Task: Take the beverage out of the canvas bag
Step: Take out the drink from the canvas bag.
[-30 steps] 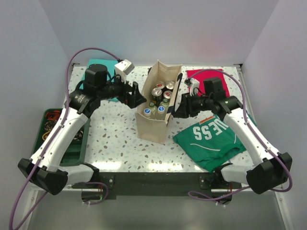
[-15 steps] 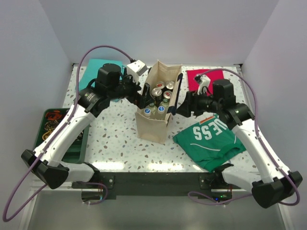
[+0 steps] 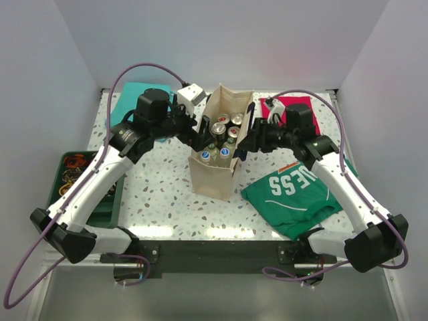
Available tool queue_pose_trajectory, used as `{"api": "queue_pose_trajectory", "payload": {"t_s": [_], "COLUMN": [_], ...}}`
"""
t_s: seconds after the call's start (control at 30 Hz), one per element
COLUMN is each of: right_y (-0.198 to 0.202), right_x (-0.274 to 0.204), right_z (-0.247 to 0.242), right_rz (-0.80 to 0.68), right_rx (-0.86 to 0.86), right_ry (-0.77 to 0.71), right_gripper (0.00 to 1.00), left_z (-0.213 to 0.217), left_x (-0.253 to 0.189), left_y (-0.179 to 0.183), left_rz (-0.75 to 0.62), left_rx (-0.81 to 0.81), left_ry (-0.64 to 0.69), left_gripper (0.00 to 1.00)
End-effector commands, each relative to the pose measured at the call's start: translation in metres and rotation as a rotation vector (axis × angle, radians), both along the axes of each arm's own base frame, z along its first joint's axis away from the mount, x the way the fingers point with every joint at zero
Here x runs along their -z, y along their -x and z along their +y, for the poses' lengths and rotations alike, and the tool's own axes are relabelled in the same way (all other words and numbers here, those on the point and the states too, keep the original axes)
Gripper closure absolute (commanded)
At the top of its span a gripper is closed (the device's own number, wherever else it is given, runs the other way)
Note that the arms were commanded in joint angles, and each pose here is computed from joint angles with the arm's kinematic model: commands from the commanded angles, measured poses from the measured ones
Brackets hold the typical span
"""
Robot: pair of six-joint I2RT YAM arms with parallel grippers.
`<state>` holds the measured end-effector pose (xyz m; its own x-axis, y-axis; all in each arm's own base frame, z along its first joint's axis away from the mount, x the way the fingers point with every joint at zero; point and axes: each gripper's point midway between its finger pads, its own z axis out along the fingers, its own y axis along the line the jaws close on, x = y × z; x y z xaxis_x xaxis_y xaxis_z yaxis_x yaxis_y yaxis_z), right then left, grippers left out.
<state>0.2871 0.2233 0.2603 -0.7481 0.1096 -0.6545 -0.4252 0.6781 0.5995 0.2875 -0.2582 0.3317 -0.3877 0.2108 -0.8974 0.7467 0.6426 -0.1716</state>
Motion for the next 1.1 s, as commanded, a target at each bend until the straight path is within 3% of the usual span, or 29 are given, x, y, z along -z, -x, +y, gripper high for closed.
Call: {"api": "queue_pose_trajectory", "payload": {"t_s": [0.0,0.23,0.4,0.73,1.07], "right_y": [0.019,0.046,0.062,0.084,0.075], "right_x": [-0.006,0.011,0.018,0.018,0.019], "right_z": [0.002,-0.002,-0.004,-0.004,-0.010], "right_rz": [-0.012,0.035,0.059,0.061,0.032], "right_rx": [-0.087,-0.207,-0.274,-0.392,-0.348], "right_ry": [-0.003,0.051,0.073,0.061,0.113], "right_gripper": [0.55,0.62,0.73,0.64,0.57], "left_z": [-0.020,-0.026,-0.036,-0.045,-0.047], "left_x": [-0.029,-0.003,0.015,0.042,0.076], "left_y": [0.007,0.006,0.007,0.006,-0.004], "left_rz": [-0.074,-0.055,-0.040,-0.001,0.033], "left_rx": [0.107,0.103,0.106,0.109,0.079], "left_ry": [0.059,-0.047,-0.079,-0.129,-0.185], "left_gripper": [0.00,0.00,0.00,0.00,0.00]}}
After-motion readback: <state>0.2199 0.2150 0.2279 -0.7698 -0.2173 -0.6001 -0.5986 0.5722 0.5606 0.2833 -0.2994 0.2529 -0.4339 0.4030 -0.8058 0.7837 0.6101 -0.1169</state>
